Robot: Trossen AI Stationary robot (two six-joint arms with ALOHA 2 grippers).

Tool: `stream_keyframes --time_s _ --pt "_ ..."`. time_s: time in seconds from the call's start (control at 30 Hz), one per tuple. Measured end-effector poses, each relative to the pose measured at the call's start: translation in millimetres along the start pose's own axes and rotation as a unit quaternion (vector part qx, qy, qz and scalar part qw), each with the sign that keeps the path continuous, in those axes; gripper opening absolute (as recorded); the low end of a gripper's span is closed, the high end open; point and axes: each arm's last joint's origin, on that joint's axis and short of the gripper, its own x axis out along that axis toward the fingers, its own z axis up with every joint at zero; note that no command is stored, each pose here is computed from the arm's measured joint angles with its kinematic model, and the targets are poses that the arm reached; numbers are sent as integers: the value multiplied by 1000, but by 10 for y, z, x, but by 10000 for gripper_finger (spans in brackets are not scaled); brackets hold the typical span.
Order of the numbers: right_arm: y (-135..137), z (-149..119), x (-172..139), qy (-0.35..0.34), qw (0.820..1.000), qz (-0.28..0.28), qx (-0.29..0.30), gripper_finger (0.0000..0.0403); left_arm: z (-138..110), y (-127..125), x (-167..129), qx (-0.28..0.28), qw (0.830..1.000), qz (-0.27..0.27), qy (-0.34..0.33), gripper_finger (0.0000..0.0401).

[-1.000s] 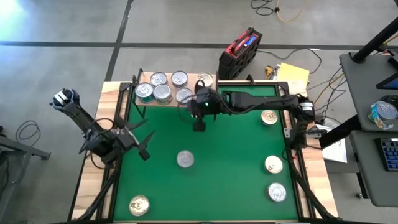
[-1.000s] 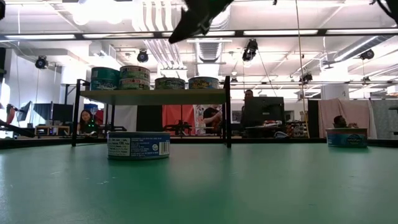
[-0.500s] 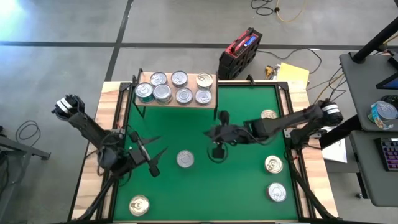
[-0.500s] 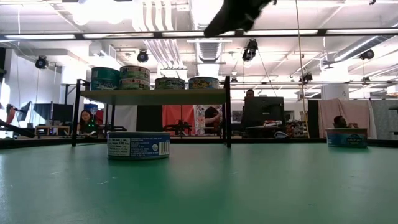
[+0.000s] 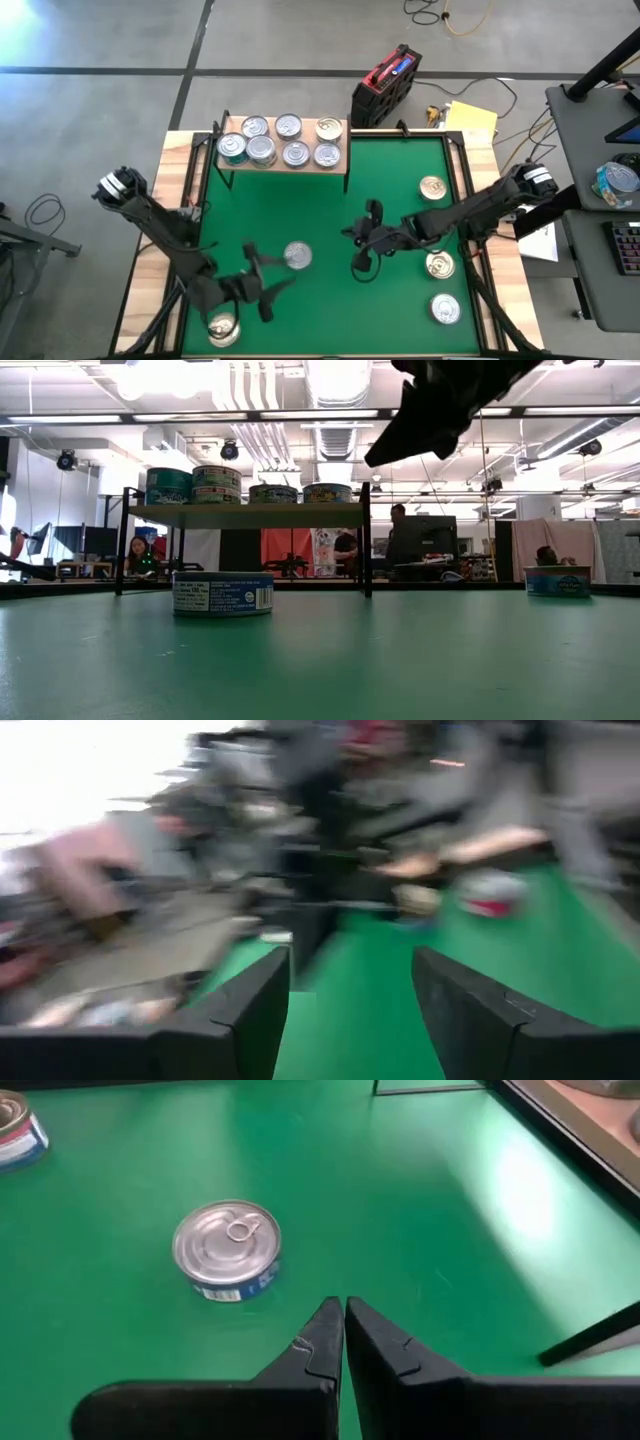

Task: Stack canned seafood by type on shelf
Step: Stack the middle right blue tuna can on top of the blue tuna can on the shelf

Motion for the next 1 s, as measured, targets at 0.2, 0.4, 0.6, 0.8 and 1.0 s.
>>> stream_keyframes --time_s 0.2,0.4,0.6,0.8,1.0 --pt "115 -43 -62 0 1000 16 1 9 -53 -70 207 -18 989 -118 86 169" --pt "206 -81 -153 9 999 30 17 9 -216 45 316 -35 965 -145 217 152" --pt "129 -247 -238 107 984 3 143 9 -340 110 355 -44 946 -167 276 141" --pt "65 -504 -439 260 939 -41 222 9 -310 150 322 -37 940 -163 298 136" --pt "165 -609 -716 351 893 -72 272 9 -311 235 268 -19 927 -131 351 136"
